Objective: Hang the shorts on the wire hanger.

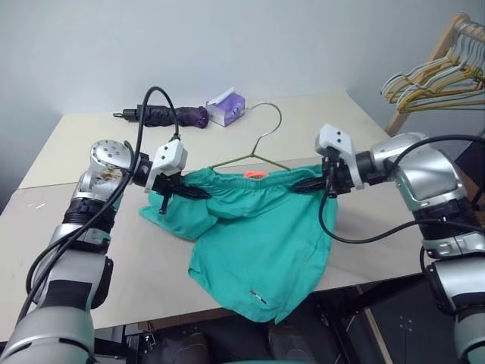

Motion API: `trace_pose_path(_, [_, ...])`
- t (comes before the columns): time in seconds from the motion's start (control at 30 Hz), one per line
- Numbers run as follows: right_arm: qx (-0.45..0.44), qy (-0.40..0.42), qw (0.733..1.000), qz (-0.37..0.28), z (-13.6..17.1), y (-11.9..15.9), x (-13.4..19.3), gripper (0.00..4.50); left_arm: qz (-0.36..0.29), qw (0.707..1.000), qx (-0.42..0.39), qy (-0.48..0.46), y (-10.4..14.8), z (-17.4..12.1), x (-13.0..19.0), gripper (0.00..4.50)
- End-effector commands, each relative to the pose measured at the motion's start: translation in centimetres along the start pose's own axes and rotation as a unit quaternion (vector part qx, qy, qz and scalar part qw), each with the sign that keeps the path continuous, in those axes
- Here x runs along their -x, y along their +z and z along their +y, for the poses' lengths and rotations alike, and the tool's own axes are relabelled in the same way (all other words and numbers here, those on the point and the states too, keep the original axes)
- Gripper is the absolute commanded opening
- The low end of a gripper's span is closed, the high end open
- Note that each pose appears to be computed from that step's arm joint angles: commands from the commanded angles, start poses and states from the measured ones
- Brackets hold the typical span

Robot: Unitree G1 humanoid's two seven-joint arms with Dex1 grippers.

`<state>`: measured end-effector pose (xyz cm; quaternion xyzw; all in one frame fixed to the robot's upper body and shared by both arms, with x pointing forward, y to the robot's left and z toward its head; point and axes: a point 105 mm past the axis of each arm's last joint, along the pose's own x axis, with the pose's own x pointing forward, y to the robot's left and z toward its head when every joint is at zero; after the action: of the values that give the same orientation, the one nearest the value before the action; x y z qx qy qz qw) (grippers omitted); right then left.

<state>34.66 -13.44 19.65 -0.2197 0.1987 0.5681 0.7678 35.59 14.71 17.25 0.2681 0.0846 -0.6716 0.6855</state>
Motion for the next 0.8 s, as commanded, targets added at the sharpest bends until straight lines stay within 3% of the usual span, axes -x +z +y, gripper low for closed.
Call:
trace_pose_path(0.03, [0.017, -0.007, 0.999, -0.04, 0.4, 1.6, 1.2, 0.0, -0.009, 0.999, -0.042, 0.008, 1.9, 1.0, 0.2, 0.6])
trace_pose_path(0.33, [-0.022, -0.055, 0.996, -0.068, 2.1, 0.1, 3.0, 0.0, -0.016, 0.994, -0.043, 0.097, 2.8, 3.6, 3.1, 3.5])
trace_pose_path(0.43, [-0.06, -0.098, 0.99, -0.077, 2.8, -1.0, 3.6, 0.0, -0.036, 0.983, -0.05, 0.173, 3.5, 5.2, 4.3, 4.46])
trace_pose_path(0.6, [-0.13, -0.187, 0.97, -0.089, 3.5, -2.8, 4.8, 0.0, -0.125, 0.962, -0.021, 0.243, 6.6, 7.0, 6.6, 4.46])
trace_pose_path(0.67, [-0.181, -0.265, 0.942, -0.101, 3.4, -4.3, 6.2, 0.0, -0.208, 0.951, -0.01, 0.23, 9.2, 6.4, 6.7, 4.46])
trace_pose_path(0.8, [-0.241, -0.36, 0.894, -0.115, 3.8, -5.9, 8.1, 0.0, -0.285, 0.937, 0.002, 0.204, 12.0, 4.4, 5.4, 4.46])
